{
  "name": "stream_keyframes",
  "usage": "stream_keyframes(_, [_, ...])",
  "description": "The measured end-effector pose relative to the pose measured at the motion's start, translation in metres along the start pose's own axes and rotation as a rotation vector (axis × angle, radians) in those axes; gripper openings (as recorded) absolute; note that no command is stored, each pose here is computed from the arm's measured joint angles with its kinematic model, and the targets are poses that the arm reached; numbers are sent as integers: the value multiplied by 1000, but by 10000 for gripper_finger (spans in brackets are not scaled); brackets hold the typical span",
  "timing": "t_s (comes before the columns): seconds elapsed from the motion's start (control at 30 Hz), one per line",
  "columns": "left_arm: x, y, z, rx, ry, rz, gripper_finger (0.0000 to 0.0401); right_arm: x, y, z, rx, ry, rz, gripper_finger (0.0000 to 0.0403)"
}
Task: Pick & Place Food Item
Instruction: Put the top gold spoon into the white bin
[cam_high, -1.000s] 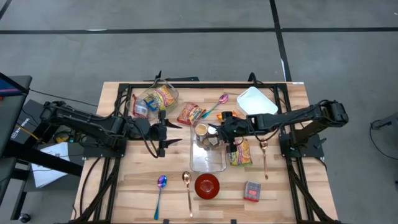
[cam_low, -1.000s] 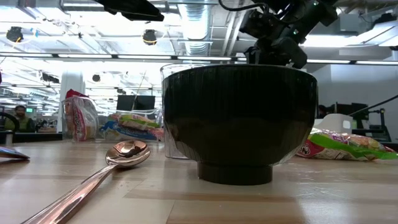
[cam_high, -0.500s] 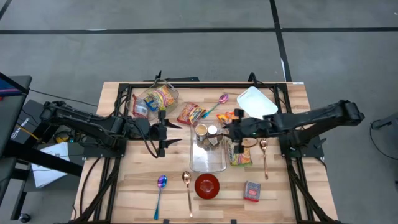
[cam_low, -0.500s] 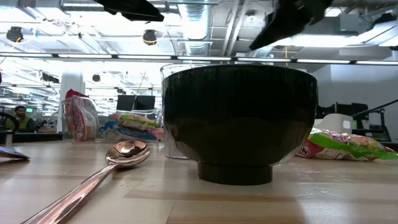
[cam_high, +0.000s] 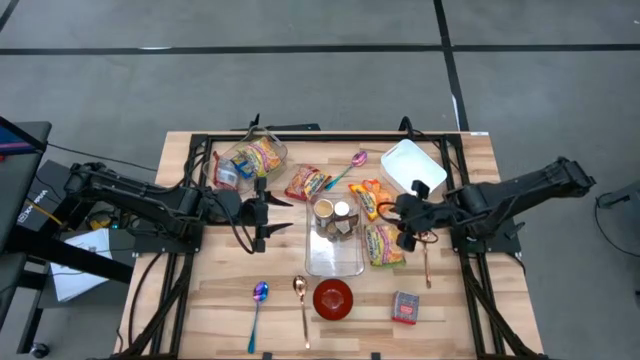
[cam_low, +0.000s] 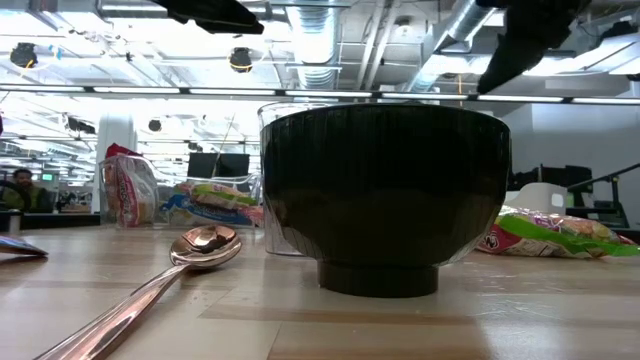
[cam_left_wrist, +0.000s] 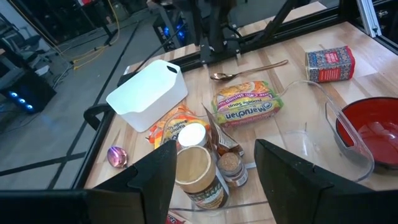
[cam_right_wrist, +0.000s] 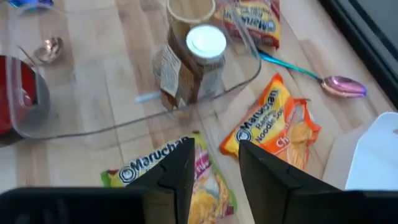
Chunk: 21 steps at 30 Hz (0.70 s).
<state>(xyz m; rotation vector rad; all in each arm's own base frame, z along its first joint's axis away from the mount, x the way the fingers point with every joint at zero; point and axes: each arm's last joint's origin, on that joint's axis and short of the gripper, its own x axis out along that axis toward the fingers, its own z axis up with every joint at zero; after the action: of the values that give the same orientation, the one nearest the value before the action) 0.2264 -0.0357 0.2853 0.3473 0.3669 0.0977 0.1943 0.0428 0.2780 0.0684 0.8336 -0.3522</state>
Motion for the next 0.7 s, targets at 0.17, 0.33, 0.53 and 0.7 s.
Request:
stream_keyframes(0.17, [0,0,1,-3,-9,2,209,14,6,-2,7,54,-31,118])
stream_keyframes(0.33, [0,1,1,24,-14,7,209,34,11,-7,129,160,-109,118])
stream_keyframes(0.53, [0,3,7,122,-71,29,209,46,-1,-30,326,378,-385,118])
stream_keyframes(0.7, [-1,6,17,176,-166,70,209,43,4,-42,423,421,-530,118])
